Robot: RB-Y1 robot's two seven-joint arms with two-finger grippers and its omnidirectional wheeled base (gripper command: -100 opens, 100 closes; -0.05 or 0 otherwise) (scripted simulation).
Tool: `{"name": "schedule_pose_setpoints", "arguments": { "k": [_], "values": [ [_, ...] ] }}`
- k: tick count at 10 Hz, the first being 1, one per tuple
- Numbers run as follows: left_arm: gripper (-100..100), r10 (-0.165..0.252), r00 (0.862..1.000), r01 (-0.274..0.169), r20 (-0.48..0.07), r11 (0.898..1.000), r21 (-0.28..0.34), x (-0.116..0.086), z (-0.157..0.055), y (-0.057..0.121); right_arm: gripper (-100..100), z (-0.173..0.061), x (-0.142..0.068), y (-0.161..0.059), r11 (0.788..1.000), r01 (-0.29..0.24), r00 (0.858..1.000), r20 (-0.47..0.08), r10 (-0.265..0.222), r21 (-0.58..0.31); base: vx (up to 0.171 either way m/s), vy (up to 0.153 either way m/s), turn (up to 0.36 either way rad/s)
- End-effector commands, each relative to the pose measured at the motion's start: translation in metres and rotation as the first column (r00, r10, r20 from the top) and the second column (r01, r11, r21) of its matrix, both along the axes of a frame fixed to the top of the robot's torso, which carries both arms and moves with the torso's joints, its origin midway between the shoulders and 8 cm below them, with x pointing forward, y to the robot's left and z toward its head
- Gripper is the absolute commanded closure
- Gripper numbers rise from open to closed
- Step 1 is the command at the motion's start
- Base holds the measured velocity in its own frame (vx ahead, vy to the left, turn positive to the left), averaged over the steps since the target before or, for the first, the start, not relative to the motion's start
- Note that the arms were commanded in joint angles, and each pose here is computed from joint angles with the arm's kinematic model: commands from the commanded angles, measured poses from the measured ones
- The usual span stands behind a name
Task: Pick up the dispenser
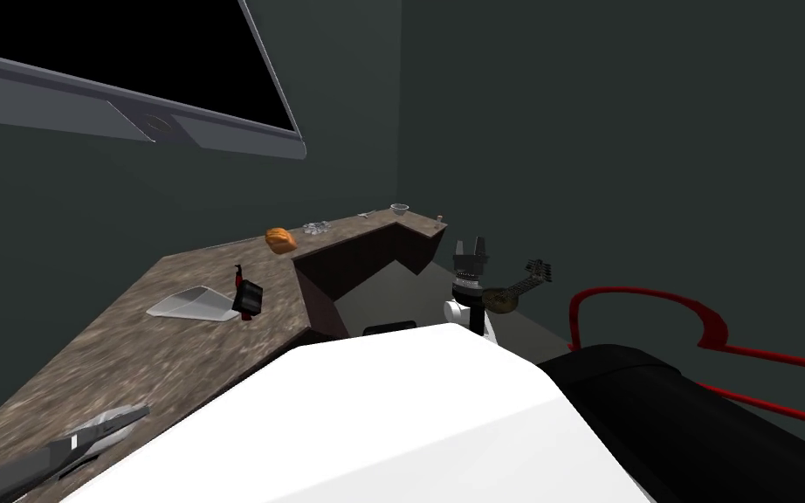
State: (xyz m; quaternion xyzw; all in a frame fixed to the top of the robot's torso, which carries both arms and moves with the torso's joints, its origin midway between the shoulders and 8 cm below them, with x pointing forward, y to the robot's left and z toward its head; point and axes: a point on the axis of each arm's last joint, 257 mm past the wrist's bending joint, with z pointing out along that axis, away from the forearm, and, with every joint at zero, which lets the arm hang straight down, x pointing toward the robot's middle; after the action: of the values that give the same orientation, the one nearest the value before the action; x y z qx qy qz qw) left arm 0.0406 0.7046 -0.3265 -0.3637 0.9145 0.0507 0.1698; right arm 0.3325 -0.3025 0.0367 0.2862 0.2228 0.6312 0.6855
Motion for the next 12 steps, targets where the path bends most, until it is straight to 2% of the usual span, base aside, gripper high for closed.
{"name": "schedule_pose_setpoints", "arguments": {
  "k": [1,2,3,4,8,9,10,12],
  "values": [
    [-100,0.008,1.0,-0.008,-0.002,1.0,0.002,-0.01,-0.007,-0.002,0,0.0,0.0,0.0,1.0,0.0,1.0,0.0,0.0,0.0,0.046,0.019,-0.052],
    [-100,0.015,1.0,-0.015,-0.004,1.0,0.003,-0.019,-0.013,-0.004,0,0.0,0.0,0.0,1.0,0.0,1.0,0.0,0.0,0.0,0.049,0.02,-0.064],
    [-100,0.012,1.0,-0.012,-0.003,1.0,0.002,-0.014,-0.01,-0.003,0,0.0,0.0,0.0,1.0,0.0,1.0,0.0,0.0,0.0,0.023,0.01,-0.01],
    [100,0.012,1.0,-0.012,-0.003,1.0,0.003,-0.015,-0.01,-0.003,0,0.0,0.0,0.0,1.0,0.0,1.0,0.0,0.0,0.0,0.002,0.005,0.014],
    [100,0.011,1.0,-0.011,-0.004,1.0,0.004,-0.015,-0.01,-0.002,0,0.0,0.0,0.0,1.0,0.0,1.0,0.0,0.0,0.0,0.0,0.0,-0.003],
    [0,0.012,1.0,-0.012,-0.004,1.0,0.004,-0.015,-0.01,-0.002,0,0.0,0.0,0.0,1.0,0.0,1.0,0.0,0.0,0.0,0.0,0.0,0.0],
    [100,0.003,1.0,-0.003,-0.002,1.0,0.001,-0.004,-0.003,-0.001,0,0.0,0.0,0.0,1.0,0.0,1.0,0.0,0.0,0.0,-0.033,-0.004,0.072],
    [100,-0.005,1.0,0.005,-0.001,1.0,-0.001,0.005,0.003,0.0,0,0.0,0.0,0.0,1.0,0.0,1.0,0.0,0.0,0.0,-0.049,-0.02,0.06]
  ]
}}
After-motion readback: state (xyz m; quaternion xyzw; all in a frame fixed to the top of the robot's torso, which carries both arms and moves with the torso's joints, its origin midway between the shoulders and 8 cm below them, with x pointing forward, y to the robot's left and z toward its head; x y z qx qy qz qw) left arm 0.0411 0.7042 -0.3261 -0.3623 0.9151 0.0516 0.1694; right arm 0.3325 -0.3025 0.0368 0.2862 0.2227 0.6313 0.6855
